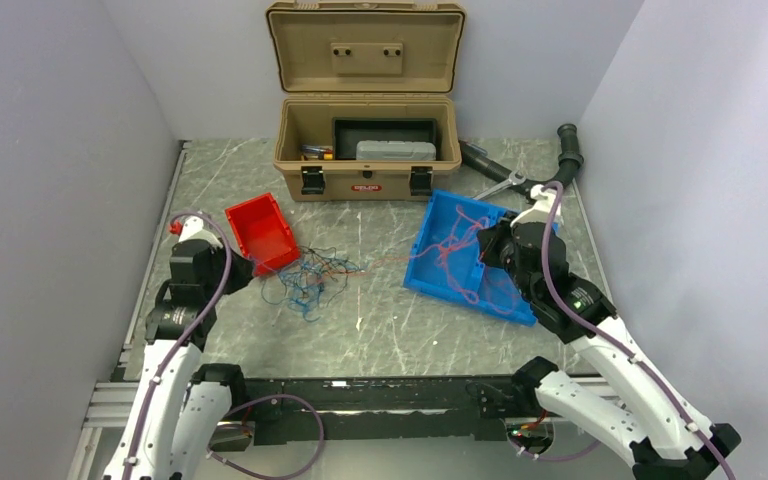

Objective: Untangle the cables

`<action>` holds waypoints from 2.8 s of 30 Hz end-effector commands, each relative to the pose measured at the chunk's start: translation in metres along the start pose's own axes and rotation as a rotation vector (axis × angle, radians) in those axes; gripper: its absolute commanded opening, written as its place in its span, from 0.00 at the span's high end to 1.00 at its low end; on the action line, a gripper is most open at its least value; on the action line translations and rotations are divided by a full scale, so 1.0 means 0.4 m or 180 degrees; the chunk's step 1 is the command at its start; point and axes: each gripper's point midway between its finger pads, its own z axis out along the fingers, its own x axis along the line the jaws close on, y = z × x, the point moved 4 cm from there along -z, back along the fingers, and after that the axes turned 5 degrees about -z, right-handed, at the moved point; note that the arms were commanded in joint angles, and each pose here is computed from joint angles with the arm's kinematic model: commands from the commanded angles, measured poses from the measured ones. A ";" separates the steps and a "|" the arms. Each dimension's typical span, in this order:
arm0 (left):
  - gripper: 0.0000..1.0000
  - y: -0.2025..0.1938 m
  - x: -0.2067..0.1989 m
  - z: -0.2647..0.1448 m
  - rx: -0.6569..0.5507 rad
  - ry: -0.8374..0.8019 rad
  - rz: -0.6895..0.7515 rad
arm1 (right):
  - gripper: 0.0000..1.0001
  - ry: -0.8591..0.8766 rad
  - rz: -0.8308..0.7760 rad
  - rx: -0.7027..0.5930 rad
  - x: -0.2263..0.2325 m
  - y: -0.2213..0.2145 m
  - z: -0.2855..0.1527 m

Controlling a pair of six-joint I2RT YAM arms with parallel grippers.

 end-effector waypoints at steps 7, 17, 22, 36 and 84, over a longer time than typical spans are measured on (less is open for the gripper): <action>0.63 0.000 -0.120 -0.032 0.0179 -0.1146 0.0453 | 1.00 0.1030 -0.0246 0.0066 0.127 0.068 -0.048; 0.04 -0.008 -0.187 -0.062 0.0287 -0.1563 0.0765 | 1.00 0.1812 -0.0418 -0.0033 0.221 0.127 -0.093; 0.00 -0.014 -0.239 -0.068 0.0272 -0.1870 0.0923 | 1.00 0.2068 -0.0432 -0.0032 0.250 0.145 -0.112; 0.01 -0.062 -0.474 -0.132 0.0150 -0.3291 0.1477 | 1.00 0.2310 -0.0512 -0.0070 0.282 0.186 -0.143; 1.00 -0.285 -0.600 -0.013 0.1087 -0.3246 0.2182 | 1.00 -0.1485 -0.0457 -0.0282 -0.116 0.194 -0.033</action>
